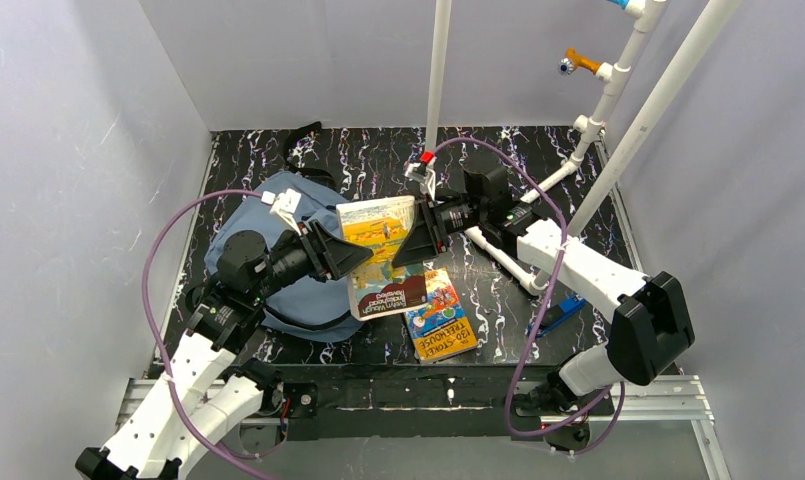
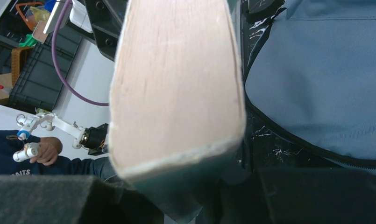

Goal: Pack the student bag
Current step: Pick up the book from the center of the board.

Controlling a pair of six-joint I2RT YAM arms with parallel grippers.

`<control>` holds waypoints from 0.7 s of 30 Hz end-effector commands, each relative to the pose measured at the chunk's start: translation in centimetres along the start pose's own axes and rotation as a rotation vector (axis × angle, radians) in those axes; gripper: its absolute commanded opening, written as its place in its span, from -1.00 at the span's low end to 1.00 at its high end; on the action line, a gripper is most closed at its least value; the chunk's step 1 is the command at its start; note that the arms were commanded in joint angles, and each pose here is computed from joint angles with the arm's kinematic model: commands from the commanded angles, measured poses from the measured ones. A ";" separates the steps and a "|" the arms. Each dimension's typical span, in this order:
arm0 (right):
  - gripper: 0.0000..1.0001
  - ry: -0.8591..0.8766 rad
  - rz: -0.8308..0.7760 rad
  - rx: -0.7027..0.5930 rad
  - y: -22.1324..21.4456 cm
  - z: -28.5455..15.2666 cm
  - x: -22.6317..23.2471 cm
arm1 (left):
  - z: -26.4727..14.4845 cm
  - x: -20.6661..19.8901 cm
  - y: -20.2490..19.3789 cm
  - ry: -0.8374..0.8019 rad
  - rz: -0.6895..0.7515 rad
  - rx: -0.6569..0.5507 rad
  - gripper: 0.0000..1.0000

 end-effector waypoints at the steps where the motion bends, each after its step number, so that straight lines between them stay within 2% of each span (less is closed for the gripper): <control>1: -0.97 0.034 -0.092 -0.021 2.2 -0.4 1.6 | -1.2 -1.5 1.2 0.008 0.050 -0.060 0.26; 6: -0.97 0.041 -0.098 -0.079 3.5 -0.5 2.5 | -1.0 -1.2 0.3 -0.015 -0.046 -0.021 0.79; 8: -0.97 0.012 -0.100 -0.125 4.6 -0.5 2.8 | -0.9 -0.4 -0.3 0.030 -0.097 0.000 0.96; 11: -0.97 0.016 -0.100 -0.192 6.3 -0.4 3.4 | -1.0 0.6 -0.8 0.072 -0.140 0.004 0.96; 17: -0.97 0.105 -0.076 -0.270 8.2 -0.5 4.4 | -0.5 -0.7 -1.3 -0.090 -0.286 0.036 0.97; 21: -0.97 0.093 -0.070 -0.289 8.8 -1.0 4.0 | -1.2 -1.2 -1.7 -0.114 -0.281 0.064 0.96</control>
Point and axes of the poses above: each gripper's point midway between its finger pads, its own z axis out along the fingers, its own x axis along the line the jaws close on, y = z × x, the point moved 7 cm from there along -z, back along the fingers, and after that the axes turned 11 degrees about -z, right-handed, at the moved point
